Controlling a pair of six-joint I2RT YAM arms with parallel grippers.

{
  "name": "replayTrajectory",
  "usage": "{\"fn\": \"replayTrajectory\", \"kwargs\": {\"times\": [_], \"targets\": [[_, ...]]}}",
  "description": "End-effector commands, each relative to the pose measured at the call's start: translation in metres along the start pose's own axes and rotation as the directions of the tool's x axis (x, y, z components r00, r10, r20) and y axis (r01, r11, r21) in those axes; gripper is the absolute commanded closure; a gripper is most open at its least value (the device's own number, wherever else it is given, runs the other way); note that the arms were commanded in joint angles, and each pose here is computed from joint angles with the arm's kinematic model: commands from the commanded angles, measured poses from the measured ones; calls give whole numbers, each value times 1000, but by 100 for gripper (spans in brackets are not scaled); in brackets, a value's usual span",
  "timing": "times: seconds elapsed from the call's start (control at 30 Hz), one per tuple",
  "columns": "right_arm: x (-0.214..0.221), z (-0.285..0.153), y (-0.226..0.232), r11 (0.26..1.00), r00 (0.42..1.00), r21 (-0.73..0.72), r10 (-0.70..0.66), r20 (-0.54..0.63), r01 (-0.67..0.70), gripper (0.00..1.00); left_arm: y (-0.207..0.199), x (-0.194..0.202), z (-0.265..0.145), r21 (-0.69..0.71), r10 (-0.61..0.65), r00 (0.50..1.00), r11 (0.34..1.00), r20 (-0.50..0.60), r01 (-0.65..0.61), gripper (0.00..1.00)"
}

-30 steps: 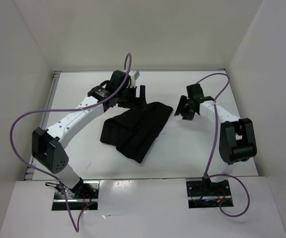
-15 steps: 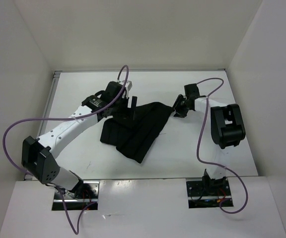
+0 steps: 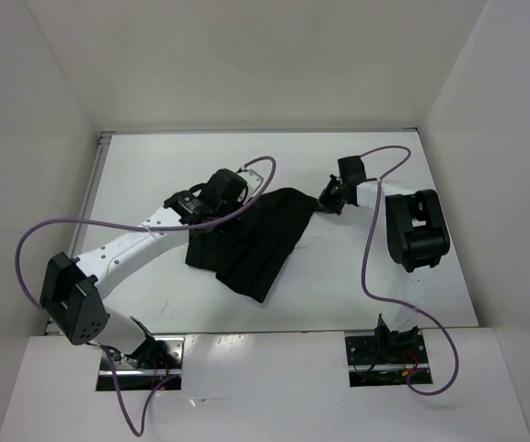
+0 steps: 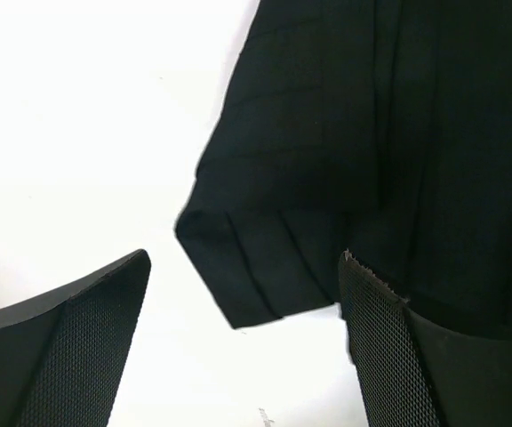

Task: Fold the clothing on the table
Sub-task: Flatten the skirt out

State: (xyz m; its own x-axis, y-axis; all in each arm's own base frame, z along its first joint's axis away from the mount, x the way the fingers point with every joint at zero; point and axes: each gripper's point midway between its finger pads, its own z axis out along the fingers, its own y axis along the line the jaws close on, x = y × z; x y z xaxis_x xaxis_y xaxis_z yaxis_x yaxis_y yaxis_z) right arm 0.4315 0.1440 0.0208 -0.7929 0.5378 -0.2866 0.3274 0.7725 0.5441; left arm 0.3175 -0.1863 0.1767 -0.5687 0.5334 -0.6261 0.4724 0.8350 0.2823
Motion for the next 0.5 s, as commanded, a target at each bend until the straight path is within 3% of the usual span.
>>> {"fn": "replayTrajectory", "kwargs": {"times": [0.0, 0.23, 0.47], "targets": [[-13, 0, 18, 999, 998, -39, -21, 54, 23, 100, -5, -3, 11, -20, 140, 990, 990, -3, -140, 7], [-10, 0, 15, 999, 999, -26, -26, 41, 27, 100, -49, 25, 42, 93, 253, 963, 965, -90, -245, 12], [-11, -3, 14, 999, 998, -18, -35, 46, 36, 100, -53, 40, 61, 78, 302, 937, 953, -175, -293, 15]]}}
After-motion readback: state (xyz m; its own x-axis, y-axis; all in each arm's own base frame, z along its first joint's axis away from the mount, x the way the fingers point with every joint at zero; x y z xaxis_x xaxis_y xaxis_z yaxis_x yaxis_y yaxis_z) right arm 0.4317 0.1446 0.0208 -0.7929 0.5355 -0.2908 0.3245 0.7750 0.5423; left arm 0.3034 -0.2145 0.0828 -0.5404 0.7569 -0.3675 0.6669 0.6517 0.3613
